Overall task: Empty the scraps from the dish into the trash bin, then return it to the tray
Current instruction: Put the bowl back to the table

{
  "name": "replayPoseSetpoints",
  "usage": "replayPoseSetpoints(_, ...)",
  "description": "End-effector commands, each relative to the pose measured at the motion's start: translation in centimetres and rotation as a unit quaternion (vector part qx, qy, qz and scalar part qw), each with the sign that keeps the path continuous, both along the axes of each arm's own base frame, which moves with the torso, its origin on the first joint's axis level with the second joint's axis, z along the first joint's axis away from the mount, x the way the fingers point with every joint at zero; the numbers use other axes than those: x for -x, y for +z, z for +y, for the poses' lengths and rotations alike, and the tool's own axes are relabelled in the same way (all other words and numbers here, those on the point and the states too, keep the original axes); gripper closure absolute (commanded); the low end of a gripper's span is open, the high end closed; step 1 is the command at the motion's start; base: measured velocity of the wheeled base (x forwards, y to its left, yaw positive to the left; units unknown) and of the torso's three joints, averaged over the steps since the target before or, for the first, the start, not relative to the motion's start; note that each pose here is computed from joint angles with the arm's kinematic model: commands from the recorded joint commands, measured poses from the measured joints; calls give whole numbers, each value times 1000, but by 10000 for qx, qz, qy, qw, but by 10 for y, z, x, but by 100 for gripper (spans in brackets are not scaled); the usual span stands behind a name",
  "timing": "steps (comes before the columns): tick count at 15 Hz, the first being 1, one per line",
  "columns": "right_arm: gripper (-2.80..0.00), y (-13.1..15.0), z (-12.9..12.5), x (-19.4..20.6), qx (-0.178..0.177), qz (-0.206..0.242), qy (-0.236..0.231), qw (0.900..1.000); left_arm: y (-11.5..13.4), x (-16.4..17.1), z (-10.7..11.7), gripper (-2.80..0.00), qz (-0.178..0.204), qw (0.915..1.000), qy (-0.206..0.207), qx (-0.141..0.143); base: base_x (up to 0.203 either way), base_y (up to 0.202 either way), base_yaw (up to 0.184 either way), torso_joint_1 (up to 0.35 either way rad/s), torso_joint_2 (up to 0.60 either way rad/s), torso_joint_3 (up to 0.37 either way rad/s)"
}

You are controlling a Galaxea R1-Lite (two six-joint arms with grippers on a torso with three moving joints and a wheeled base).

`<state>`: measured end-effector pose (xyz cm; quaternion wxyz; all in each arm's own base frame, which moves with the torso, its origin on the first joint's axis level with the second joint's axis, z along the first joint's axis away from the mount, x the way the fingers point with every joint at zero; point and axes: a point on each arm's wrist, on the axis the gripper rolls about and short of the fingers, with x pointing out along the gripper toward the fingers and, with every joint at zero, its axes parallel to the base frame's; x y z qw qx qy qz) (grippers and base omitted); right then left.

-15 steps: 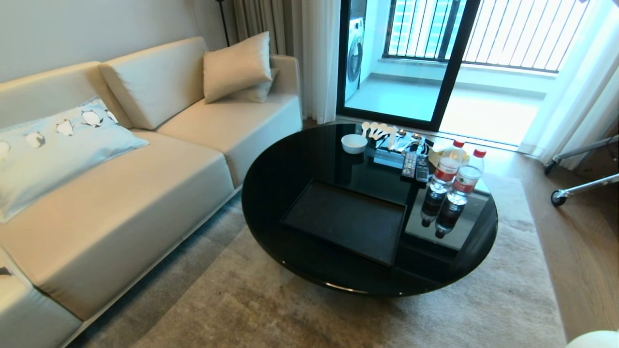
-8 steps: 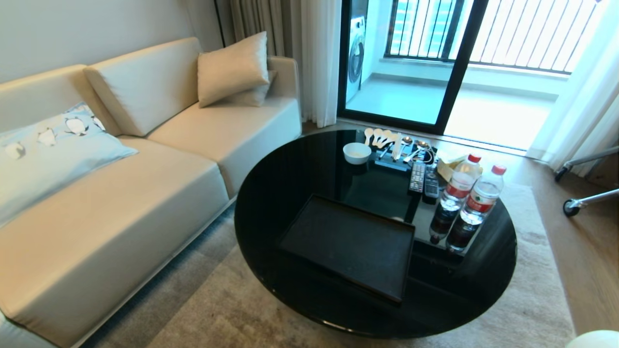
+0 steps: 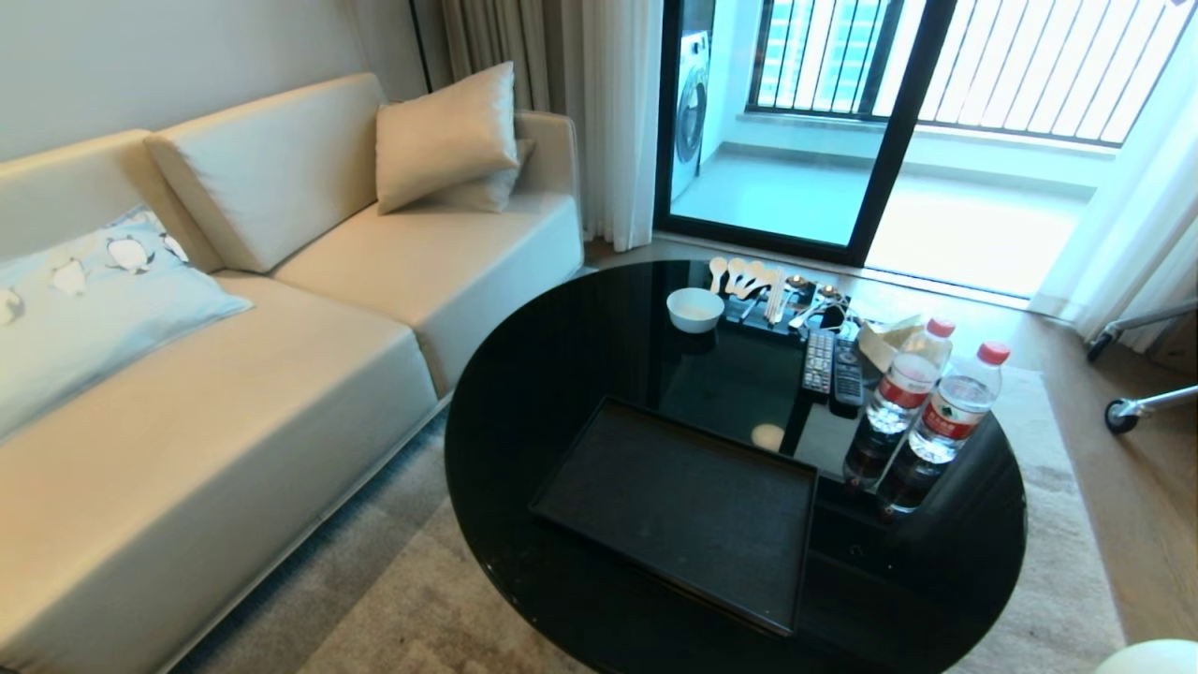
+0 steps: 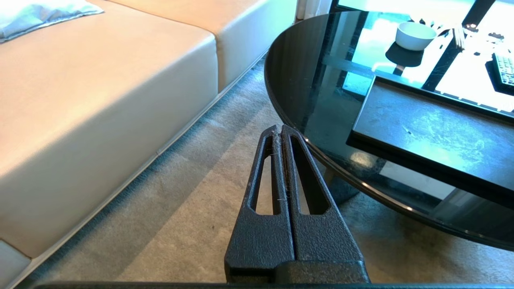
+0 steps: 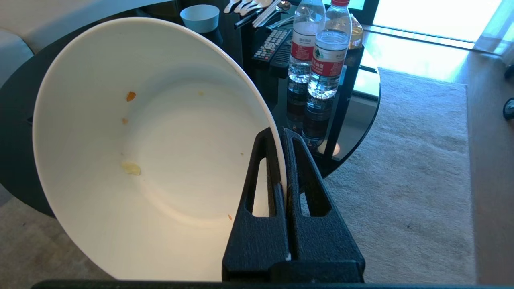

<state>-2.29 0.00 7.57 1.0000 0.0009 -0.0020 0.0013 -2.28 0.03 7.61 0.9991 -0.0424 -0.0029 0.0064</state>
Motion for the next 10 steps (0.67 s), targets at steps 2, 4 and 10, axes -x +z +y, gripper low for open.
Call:
replayPoseSetpoints(2, 0, 0, 0, 0, 1, 5, 3, 10000, 0, 0, 0, 0, -4, 10000, 4, 6, 0, 0, 0, 0, 0, 0)
replayPoseSetpoints(4, 0, 0, 0, 0, -7, 13, 3, 10000, 0, 0, 0, 0, -4, 10000, 4, 6, 0, 0, 0, 0, 0, 0)
replayPoseSetpoints(10, 0, 17, 2, 5, 253, -239, 423, 9985, 0, 0, 0, 0, -4, 10000, 4, 6, 0, 0, 0, 0, 0, 0)
